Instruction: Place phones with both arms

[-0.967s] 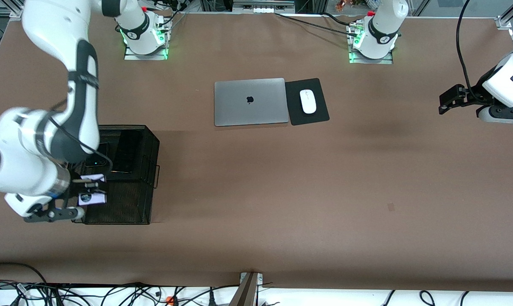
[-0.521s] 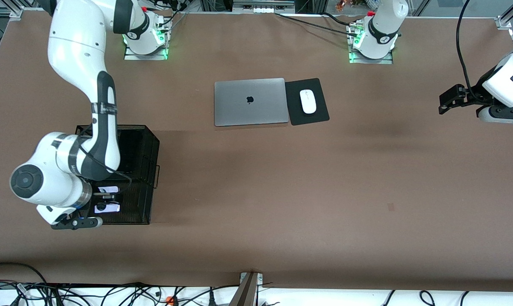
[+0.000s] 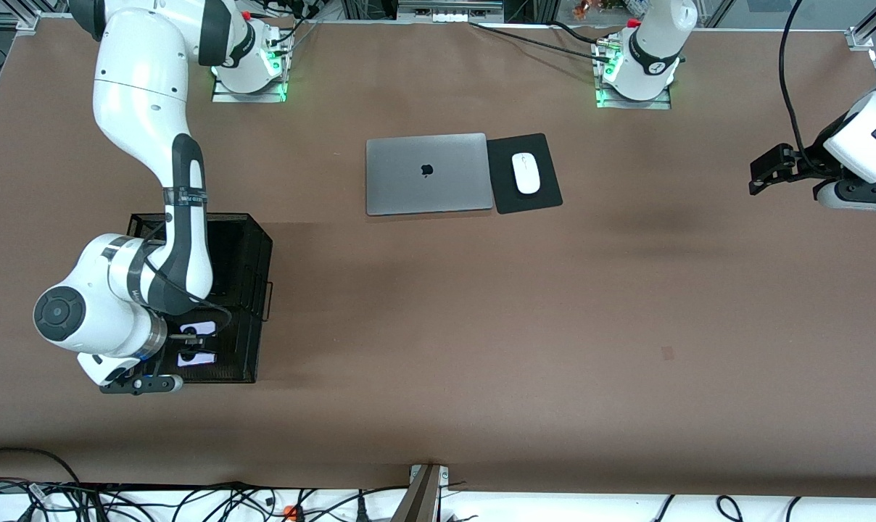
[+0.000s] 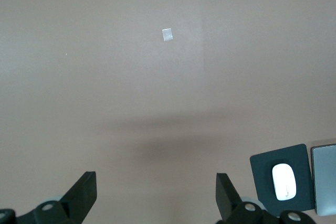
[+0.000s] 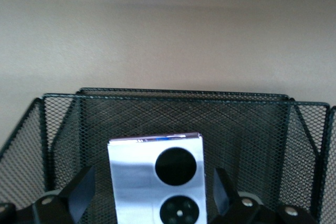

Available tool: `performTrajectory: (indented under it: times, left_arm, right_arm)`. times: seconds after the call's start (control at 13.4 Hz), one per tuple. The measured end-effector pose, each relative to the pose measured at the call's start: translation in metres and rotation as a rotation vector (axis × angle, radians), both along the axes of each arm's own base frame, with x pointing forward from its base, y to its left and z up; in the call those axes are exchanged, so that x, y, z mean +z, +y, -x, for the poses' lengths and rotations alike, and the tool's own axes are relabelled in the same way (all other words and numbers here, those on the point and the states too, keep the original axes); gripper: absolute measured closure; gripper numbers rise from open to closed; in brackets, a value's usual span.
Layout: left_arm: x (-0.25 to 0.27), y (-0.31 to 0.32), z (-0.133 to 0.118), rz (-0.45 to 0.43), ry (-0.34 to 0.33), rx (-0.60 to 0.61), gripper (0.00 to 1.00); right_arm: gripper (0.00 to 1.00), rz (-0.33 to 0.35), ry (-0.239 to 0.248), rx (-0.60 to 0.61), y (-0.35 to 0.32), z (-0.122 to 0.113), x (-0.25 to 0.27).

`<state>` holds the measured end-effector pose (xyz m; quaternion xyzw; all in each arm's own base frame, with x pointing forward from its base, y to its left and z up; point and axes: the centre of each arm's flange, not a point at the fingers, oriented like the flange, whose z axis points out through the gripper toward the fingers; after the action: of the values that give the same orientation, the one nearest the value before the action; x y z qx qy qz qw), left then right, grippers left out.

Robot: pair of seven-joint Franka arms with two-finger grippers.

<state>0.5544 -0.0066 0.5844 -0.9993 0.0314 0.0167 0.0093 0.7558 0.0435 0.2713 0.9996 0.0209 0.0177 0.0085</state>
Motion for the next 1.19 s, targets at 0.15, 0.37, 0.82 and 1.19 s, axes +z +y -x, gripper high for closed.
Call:
performTrajectory:
  times: [0.15,0.37,0.82,1.19]
  left_arm:
    - [0.000,0.000,0.000,0.000,0.000,0.000,0.00]
    - [0.000,0.000,0.000,0.000,0.000,0.000,0.00]
    - [0.000,0.000,0.000,0.000,0.000,0.000,0.00]
    - [0.000,0.000,0.000,0.000,0.000,0.000,0.00]
  right_arm:
    - [0.00,-0.022,0.012,0.009,0.007,0.002,0.021]
    - [0.00,-0.048,0.041,0.023,0.004,0.013,0.084]
    - [0.00,-0.029,0.084,0.077,0.008,0.044,0.178]
    - [0.00,-0.001,0.111,0.085,-0.013,0.084,0.230]
